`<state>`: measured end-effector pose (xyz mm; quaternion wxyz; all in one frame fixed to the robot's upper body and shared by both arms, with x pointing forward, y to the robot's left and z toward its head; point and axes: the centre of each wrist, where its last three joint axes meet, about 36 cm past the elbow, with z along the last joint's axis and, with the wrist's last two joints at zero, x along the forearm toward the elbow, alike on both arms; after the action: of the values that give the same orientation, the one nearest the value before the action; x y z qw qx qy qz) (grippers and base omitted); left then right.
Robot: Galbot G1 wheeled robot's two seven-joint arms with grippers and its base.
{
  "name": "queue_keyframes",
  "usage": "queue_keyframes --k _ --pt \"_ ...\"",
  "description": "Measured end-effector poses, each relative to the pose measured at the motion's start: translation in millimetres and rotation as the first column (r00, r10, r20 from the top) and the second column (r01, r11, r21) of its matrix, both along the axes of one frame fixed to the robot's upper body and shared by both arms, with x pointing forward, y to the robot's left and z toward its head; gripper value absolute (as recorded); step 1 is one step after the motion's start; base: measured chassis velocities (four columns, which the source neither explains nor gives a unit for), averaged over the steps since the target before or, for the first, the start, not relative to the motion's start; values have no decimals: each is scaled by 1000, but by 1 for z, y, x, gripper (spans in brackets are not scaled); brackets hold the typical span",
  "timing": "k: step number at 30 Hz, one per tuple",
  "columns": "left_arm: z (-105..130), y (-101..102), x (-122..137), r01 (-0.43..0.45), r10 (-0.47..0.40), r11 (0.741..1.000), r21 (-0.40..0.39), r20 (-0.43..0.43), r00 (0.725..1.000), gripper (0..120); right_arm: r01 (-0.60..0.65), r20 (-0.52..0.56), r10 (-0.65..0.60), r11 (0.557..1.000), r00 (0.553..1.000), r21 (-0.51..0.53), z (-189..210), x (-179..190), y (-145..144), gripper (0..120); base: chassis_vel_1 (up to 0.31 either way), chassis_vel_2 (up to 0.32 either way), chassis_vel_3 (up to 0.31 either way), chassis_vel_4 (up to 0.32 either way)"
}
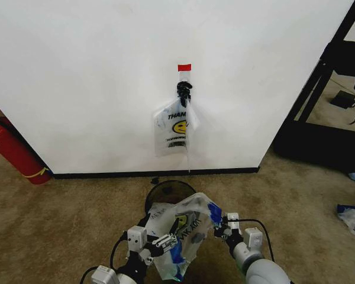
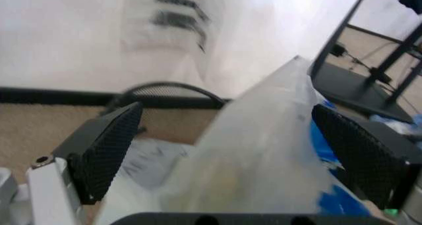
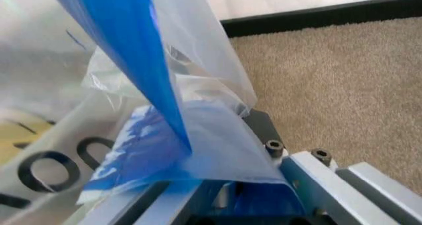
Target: Pick up the garbage bag from the wall and place it over the trash bin.
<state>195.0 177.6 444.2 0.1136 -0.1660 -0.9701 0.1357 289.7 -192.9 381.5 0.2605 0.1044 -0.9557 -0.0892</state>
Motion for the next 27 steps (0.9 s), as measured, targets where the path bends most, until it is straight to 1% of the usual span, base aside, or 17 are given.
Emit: queue_keyframes --k 4,7,13,17,20,23,25,27 --pt "3 1 6 -4 4 1000 1 18 1000 100 20 13 -20 999 1000 35 5 8 4 0 0 0 0 0" --pt "4 1 9 0 0 1000 -1 21 1000 100 26 19 -26 999 999 39 9 12 4 0 0 0 0 0" --pt "4 0 17 3 -2 1000 -9 23 1000 100 26 31 -26 1000 999 -6 3 19 -5 0 0 0 0 0" --pt "4 -1 19 3 -2 1000 -15 21 1000 100 15 50 -13 999 999 -42 -8 24 -9 0 0 0 0 0" --pt "4 -1 19 3 -2 1000 -17 20 1000 100 19 59 -16 999 998 -44 -11 26 -9 0 0 0 0 0" --pt "4 -2 19 1 -1 1000 -20 18 1000 100 43 91 -41 999 995 -19 -17 34 -4 0 0 0 0 0" --pt "5 -1 19 3 -3 1000 -21 20 1000 100 47 96 -48 999 994 10 -15 38 1 0 0 0 0 0" --pt "5 -1 20 4 -3 1000 -21 20 1000 100 47 97 -48 999 994 16 -15 38 2 0 0 0 0 0"
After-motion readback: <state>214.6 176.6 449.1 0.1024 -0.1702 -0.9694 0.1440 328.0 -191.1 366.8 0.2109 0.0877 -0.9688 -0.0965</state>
